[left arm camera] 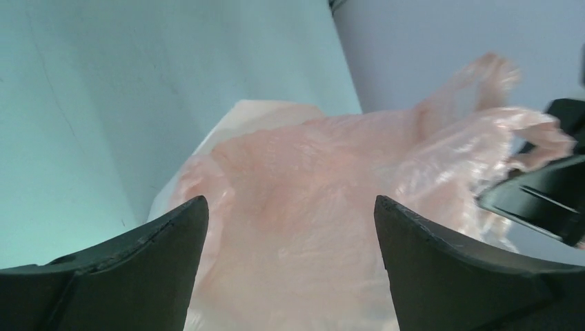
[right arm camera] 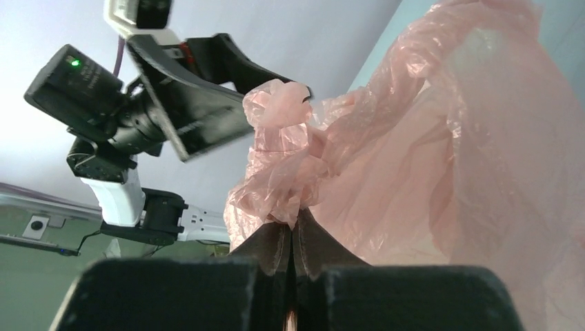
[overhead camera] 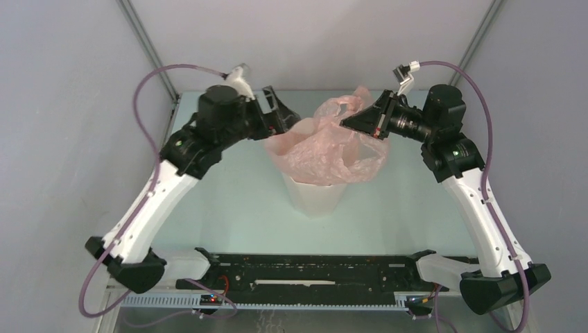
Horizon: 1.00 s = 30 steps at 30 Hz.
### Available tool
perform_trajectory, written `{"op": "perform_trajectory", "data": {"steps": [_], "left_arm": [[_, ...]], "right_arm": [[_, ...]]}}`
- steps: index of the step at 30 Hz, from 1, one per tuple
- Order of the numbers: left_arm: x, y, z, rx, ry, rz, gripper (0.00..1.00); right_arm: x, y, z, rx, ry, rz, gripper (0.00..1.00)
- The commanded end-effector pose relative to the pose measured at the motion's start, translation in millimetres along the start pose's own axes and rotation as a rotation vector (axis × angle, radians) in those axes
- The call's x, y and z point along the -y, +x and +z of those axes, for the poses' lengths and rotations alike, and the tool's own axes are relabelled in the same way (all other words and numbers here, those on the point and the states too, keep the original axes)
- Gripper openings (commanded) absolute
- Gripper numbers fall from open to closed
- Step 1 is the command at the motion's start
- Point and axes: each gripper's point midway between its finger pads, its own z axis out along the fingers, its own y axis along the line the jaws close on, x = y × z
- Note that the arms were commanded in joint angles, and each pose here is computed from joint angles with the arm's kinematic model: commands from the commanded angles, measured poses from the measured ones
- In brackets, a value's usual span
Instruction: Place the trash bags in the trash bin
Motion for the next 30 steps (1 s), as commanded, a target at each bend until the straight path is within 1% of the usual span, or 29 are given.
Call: {"op": "perform_trajectory", "data": {"steps": [1, 3, 5, 8, 9, 10, 12, 14, 16, 17, 19, 20, 23, 25, 28, 30], "left_arm": [[-6.6, -21.9, -68.2, 0.114, 0.027, 0.03, 0.95], [-30.8, -12.9, -85.1, 0.126, -0.047, 0.04, 0.96], [-43.3, 3.0, -94.8, 0.105, -0.067, 0.041, 0.96], [-52.2, 27.2, -89.1, 0.058, -0.056, -0.005, 0.94], [-47.1, 32.2, -85.6, 0.045, -0.018, -0.021, 0.92], [-41.5, 33.2, -81.9, 0.044, 0.015, -0.034, 0.89], [-27.8, 31.4, -70.6, 0.046, 0.069, -0.038, 0.77], [-14.6, 31.6, -56.2, 0.035, 0.081, -0.017, 0.67], [6.0, 35.8, -37.4, 0.012, 0.12, 0.014, 0.6], [15.4, 37.5, -29.4, 0.002, 0.127, 0.026, 0.55], [17.9, 47.1, -7.5, -0.028, 0.095, 0.039, 0.46], [14.5, 53.8, 4.1, -0.048, 0.073, 0.028, 0.44], [3.5, 76.0, 34.7, -0.092, 0.065, 0.029, 0.45], [-10.4, 86.9, 38.6, -0.111, 0.031, 0.051, 0.46], [-7.6, 75.7, 13.7, -0.065, 0.063, 0.092, 0.52], [-7.1, 59.3, -9.8, -0.015, 0.062, 0.125, 0.6]], "right_arm": [[-24.9, 0.8, -11.2, -0.008, -0.067, -0.059, 0.0], [-28.2, 0.4, -12.0, -0.01, -0.076, -0.063, 0.0], [-32.7, 0.1, -12.4, -0.015, -0.093, -0.063, 0.0], [-40.1, 0.0, -13.4, -0.018, -0.115, -0.064, 0.0], [-42.2, 0.1, -14.0, -0.019, -0.119, -0.066, 0.0], [-44.5, 0.6, -14.6, -0.021, -0.122, -0.068, 0.0], [-49.1, 1.3, -15.7, -0.023, -0.128, -0.071, 0.0], [-54.7, 3.5, -14.3, -0.029, -0.14, -0.075, 0.0], [-62.5, 5.8, -10.5, -0.038, -0.158, -0.08, 0.0], [-68.2, 6.3, -7.0, -0.043, -0.171, -0.08, 0.0], [-82.0, 7.9, 1.0, -0.049, -0.215, -0.076, 0.0], [-89.0, 7.9, 5.7, -0.05, -0.245, -0.064, 0.0], [-106.2, 8.1, 20.7, -0.054, -0.362, 0.002, 0.0], [-107.1, 10.0, 32.5, -0.066, -0.414, 0.055, 0.0], [-90.2, 18.4, 51.9, -0.1, -0.383, 0.075, 0.0], [-75.1, 22.5, 61.5, -0.097, -0.328, 0.059, 0.0]]}}
